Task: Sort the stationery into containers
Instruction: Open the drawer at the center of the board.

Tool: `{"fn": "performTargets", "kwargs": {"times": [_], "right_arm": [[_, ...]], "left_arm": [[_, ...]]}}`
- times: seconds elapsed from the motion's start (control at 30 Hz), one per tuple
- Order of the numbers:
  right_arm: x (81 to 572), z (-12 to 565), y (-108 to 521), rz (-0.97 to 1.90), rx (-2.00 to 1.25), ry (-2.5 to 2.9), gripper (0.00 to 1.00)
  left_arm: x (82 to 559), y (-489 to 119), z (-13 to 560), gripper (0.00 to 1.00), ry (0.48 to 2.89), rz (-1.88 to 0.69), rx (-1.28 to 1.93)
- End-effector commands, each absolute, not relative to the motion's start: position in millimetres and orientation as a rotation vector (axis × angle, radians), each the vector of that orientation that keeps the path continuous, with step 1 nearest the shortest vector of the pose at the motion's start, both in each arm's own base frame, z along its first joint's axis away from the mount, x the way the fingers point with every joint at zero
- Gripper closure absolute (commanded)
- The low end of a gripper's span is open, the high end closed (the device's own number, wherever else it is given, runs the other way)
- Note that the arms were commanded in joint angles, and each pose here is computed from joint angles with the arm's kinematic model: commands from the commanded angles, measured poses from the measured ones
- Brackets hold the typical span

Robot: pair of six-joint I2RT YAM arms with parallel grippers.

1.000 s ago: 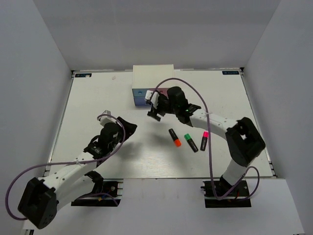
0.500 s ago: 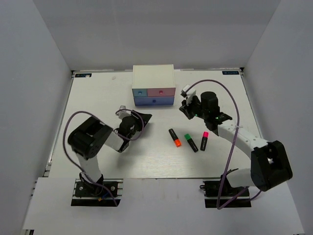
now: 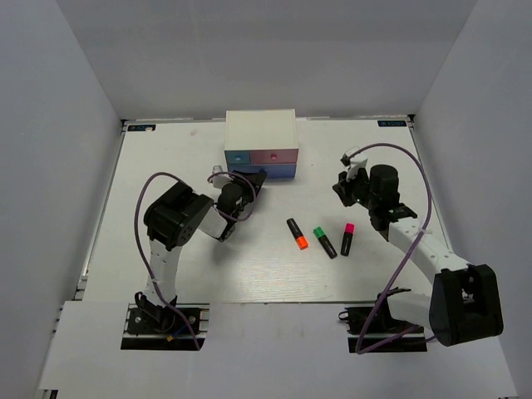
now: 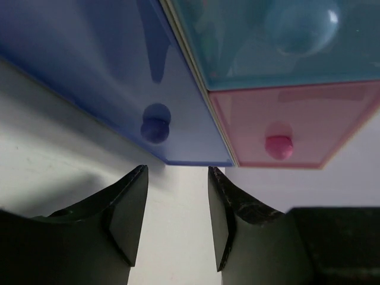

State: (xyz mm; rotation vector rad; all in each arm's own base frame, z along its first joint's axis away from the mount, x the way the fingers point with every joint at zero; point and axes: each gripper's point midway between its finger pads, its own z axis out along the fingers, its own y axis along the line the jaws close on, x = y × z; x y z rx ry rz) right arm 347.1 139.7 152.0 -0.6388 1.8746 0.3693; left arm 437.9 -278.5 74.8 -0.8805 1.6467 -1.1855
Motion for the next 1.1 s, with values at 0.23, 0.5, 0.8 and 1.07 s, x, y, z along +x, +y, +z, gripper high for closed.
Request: {"fn": "performTargets", "kwargs": {"times": [0.23,0.5,0.8,1.07], "right_arm": [[355.5,163.5,125.7,0.390,-0.568,1.834,0.87],[361.2,164.1,114.8,0.389,-0.549,1.842,0.87],[359.8,160.7,109.9,0.399,-0.545,1.858,0.87],[359.5,158.8,110.6,0.417,-0.553,1.861,0.86]], "left_arm": [[459.7,-276.5,63.3,0.47,1.658,-1.088,-0.940],[469.0,-278.0,53.4,0.48,1.645,-1.078,-0.972],[477.4,-277.3,52.7,0.53,1.598,-1.083,-0.989],[477.4,-267.4,50.8,0.53,1.562,-1.058,-1.033]]}}
